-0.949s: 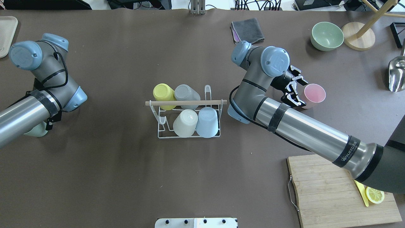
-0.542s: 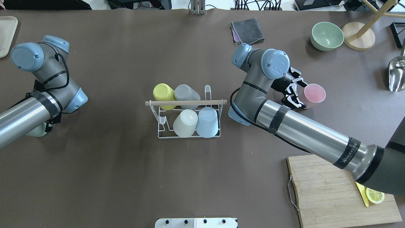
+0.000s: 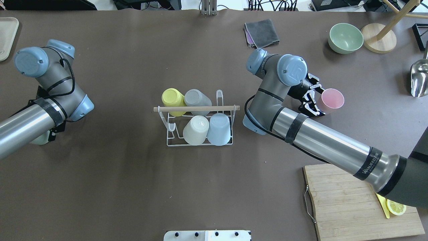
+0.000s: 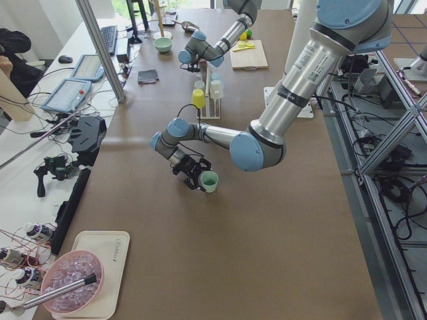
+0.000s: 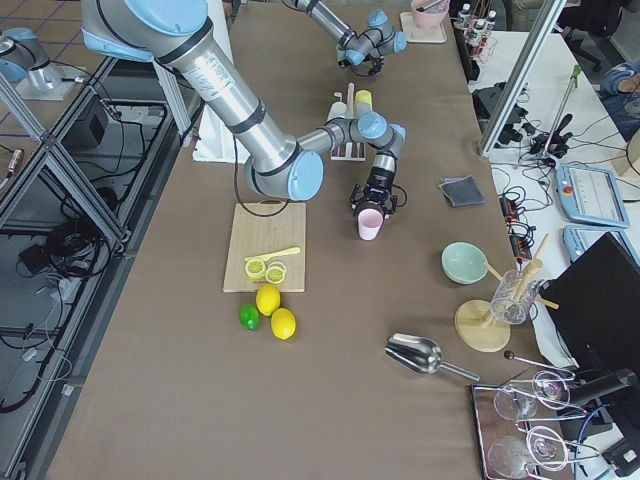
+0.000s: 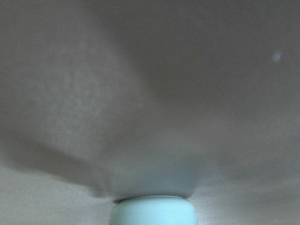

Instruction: Place cup on cup holder

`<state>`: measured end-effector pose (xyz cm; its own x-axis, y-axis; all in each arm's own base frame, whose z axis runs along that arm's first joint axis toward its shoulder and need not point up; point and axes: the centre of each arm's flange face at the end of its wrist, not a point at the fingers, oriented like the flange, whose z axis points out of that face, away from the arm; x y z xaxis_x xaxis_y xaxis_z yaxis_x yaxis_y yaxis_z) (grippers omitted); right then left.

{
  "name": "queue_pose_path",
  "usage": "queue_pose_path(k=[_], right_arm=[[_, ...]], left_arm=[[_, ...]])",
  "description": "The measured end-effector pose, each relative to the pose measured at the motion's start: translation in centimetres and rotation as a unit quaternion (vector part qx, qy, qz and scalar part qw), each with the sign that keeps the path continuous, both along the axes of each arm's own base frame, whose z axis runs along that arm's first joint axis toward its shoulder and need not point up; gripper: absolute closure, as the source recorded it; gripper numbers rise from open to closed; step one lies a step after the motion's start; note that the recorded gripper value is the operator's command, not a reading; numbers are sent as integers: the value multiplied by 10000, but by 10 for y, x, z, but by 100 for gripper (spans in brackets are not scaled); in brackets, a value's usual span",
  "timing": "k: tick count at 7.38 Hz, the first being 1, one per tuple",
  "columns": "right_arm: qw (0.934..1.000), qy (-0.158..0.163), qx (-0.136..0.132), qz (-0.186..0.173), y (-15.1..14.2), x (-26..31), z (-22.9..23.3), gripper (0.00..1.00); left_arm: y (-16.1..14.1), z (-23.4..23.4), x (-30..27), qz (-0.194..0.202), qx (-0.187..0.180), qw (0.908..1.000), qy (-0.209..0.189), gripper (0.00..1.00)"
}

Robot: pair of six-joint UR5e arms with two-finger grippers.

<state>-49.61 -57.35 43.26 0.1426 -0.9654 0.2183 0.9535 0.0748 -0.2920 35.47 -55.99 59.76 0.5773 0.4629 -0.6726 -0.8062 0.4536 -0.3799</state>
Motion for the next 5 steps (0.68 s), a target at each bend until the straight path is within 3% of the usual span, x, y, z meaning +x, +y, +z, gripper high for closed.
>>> queue_pose_path(k=[5], right_arm=[[10000, 12, 5, -32, 1, 4, 13, 2]], left_arm=[[1, 2, -2, 105, 30, 9999, -120, 3]])
